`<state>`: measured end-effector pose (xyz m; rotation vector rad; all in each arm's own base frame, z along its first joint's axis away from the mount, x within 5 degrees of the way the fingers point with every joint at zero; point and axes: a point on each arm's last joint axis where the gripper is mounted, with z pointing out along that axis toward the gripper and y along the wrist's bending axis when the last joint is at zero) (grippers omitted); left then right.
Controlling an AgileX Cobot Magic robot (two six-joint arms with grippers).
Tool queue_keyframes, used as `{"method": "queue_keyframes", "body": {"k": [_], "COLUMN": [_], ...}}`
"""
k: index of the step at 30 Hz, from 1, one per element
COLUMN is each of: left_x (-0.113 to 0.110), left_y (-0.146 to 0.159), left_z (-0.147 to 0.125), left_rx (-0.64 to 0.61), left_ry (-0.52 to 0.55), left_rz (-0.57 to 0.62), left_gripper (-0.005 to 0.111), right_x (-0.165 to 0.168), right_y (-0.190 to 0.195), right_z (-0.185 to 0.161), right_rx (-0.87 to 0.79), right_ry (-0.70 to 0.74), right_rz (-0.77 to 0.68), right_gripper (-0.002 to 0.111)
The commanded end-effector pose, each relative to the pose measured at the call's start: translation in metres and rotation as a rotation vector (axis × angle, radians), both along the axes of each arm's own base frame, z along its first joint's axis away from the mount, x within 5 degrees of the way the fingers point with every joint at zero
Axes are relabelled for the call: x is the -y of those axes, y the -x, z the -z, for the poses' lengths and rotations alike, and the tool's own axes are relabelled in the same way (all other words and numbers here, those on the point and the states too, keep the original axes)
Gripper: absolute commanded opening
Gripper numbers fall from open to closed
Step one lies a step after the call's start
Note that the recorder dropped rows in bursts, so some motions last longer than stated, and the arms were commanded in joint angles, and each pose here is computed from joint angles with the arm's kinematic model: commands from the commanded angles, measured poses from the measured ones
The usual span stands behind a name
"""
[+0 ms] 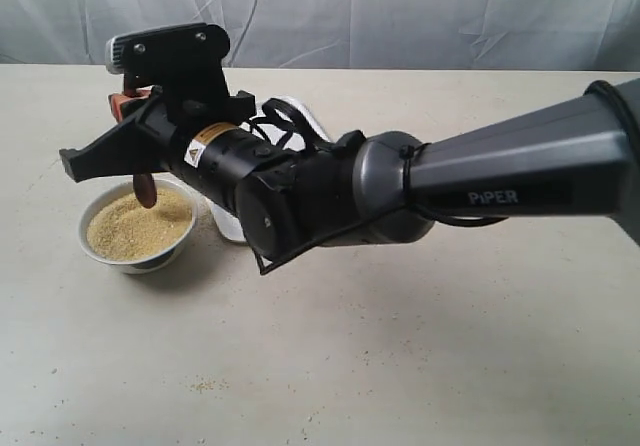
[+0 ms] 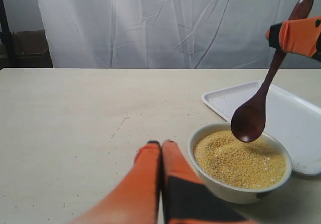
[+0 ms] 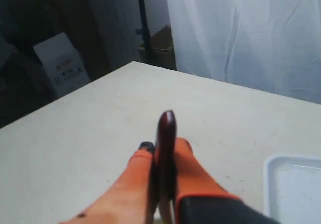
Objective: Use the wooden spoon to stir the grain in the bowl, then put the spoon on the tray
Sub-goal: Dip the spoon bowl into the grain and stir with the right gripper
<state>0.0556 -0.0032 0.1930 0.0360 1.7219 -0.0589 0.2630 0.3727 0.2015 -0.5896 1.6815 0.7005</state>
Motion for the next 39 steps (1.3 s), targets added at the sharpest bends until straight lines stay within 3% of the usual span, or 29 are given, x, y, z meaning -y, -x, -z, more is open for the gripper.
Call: {"method": "queue_keyframes", "body": {"k": [1, 8, 20, 24, 33, 39], "left_x": [0.000, 0.000, 0.000, 0.000, 0.000, 0.000], "left_y": [0.000, 0.000, 0.000, 0.000, 0.000, 0.000], "left_z": [0.001, 0.001, 0.001, 0.001, 0.001, 0.001], "left_rx": [0.006, 0.006, 0.006, 0.006, 0.006, 0.006], "left_ry": [0.000, 0.000, 0.000, 0.000, 0.000, 0.000], "left_rz": [-0.004, -0.004, -0.004, -0.004, -0.004, -0.004], "left_gripper": [0.000, 0.000, 0.000, 0.000, 0.000, 0.000], "right_x": [0.004, -0.004, -0.002, -0.001, -0.001, -0.006], "right_y": [-0.011, -0.004, 0.003, 0.000, -0.005, 0.001], "right_z": [0.024, 0.048, -0.004, 0.008, 0.047, 0.040], "right_rx": [-0.025, -0.108, -0.021, 0.014, -0.072, -0.069], "right_ry": [0.043, 0.030, -0.043, 0.029, 0.102, 0.096], "right_rz": [0.069, 0.045, 0.015, 0.023, 0.056, 0.033], "right_gripper": [0.000, 0.000, 0.000, 0.000, 0.000, 0.000]}}
